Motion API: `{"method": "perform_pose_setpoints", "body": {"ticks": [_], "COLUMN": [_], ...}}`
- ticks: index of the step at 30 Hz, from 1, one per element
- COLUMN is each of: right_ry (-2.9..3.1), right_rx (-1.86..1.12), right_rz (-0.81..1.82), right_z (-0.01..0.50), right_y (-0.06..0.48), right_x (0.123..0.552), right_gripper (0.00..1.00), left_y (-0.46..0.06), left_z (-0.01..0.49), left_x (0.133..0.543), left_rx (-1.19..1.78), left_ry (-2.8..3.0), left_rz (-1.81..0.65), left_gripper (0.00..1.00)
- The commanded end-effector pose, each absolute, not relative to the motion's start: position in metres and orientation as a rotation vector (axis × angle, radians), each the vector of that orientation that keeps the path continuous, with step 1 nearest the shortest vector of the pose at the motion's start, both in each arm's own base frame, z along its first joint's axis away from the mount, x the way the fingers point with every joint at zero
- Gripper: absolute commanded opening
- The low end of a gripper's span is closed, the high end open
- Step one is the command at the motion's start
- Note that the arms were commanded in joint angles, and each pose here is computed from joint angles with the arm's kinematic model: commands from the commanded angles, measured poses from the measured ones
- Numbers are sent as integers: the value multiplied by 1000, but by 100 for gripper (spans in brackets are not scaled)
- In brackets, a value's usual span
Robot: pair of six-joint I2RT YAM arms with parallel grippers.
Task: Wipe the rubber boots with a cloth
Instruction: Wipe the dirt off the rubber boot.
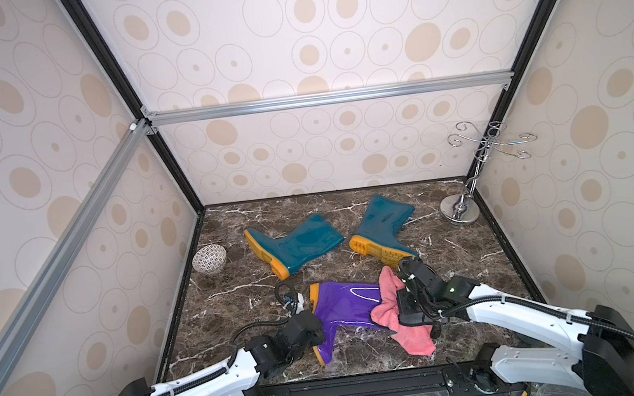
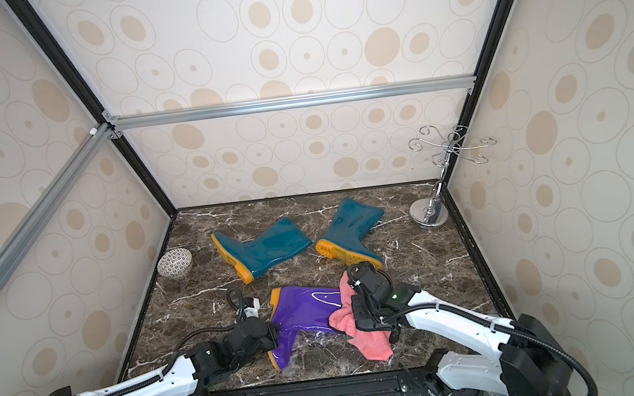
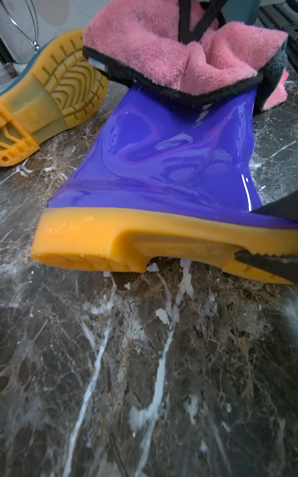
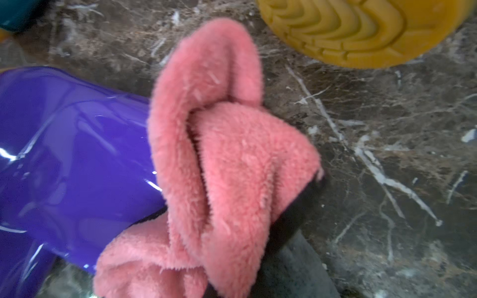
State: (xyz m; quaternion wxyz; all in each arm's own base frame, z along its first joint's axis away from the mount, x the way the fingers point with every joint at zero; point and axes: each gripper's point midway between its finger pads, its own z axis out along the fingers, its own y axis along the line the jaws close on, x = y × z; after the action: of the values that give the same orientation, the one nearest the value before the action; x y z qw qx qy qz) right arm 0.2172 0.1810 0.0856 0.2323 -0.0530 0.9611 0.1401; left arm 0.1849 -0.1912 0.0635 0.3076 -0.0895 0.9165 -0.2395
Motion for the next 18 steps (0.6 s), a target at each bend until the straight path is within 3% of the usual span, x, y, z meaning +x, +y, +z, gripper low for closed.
{"method": "perform_pose_setpoints", "body": {"ticks": [1, 13, 18], "right_ry": [2682, 2490, 2439], "right_rx": [-264, -509, -449], "right_rz": [587, 1128, 1199], "right_z": [85, 127, 136], "right_y": [220, 391, 415], "right_x": [211, 225, 235], "right_gripper": [0, 0, 0], "left_y": [-203, -209, -208], "left_z": [89, 76, 78], "left_x": [199, 194, 195], "left_rx": [-276, -248, -250], "left_ry": [2319, 2367, 2361], "left_rz": [-725, -737, -733], "left_gripper": [0, 0, 0]}}
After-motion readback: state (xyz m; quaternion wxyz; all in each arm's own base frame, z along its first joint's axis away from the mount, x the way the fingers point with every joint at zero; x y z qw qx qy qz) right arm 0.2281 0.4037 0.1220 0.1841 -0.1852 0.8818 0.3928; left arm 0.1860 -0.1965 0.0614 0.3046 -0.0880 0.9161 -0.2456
